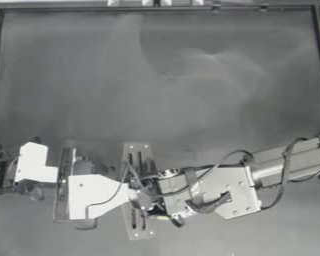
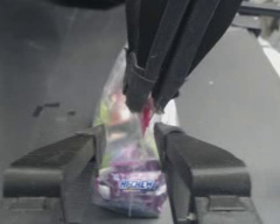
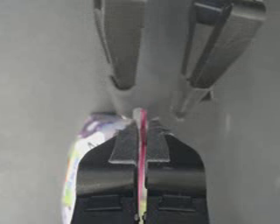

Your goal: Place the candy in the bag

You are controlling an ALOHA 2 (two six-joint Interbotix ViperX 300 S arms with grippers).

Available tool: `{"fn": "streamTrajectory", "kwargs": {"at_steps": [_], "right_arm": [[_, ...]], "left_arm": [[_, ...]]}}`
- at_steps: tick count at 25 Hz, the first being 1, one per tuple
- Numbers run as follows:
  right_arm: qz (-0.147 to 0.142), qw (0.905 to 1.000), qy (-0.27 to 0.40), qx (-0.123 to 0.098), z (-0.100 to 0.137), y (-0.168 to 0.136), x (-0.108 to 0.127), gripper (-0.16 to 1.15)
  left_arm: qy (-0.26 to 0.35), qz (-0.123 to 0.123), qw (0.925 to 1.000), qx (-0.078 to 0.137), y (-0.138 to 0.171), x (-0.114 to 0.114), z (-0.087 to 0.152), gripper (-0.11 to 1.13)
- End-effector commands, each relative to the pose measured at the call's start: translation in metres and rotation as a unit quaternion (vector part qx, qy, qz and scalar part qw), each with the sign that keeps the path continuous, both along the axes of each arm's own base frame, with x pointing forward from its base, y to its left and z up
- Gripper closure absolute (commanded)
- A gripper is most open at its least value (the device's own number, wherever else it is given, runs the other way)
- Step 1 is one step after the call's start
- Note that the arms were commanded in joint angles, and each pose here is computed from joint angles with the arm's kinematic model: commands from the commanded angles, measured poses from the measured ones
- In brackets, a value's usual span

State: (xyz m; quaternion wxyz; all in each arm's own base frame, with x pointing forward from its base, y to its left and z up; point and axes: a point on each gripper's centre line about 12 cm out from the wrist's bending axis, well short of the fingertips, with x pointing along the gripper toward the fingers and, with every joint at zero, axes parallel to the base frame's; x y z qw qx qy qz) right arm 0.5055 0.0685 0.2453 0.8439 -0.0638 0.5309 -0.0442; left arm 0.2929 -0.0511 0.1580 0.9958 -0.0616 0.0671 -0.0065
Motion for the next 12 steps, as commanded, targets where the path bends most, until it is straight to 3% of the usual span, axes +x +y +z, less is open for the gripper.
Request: {"fn": "streamTrajectory", "kwargs": {"at_steps": [1,12], "right_arm": [[0.002,0.9993,-0.036,0.004,0.0324,-0.0007,-0.0057,0.93],[0.003,0.9993,-0.036,0.003,0.0304,0.0001,-0.0046,0.93]], "left_arm": [[-0.018,0.001,0.9998,-0.005,-0.0012,0.0039,0.0096,0.26],[-0.012,0.001,0.9998,-0.017,-0.0025,0.0061,0.0057,0.27]]}}
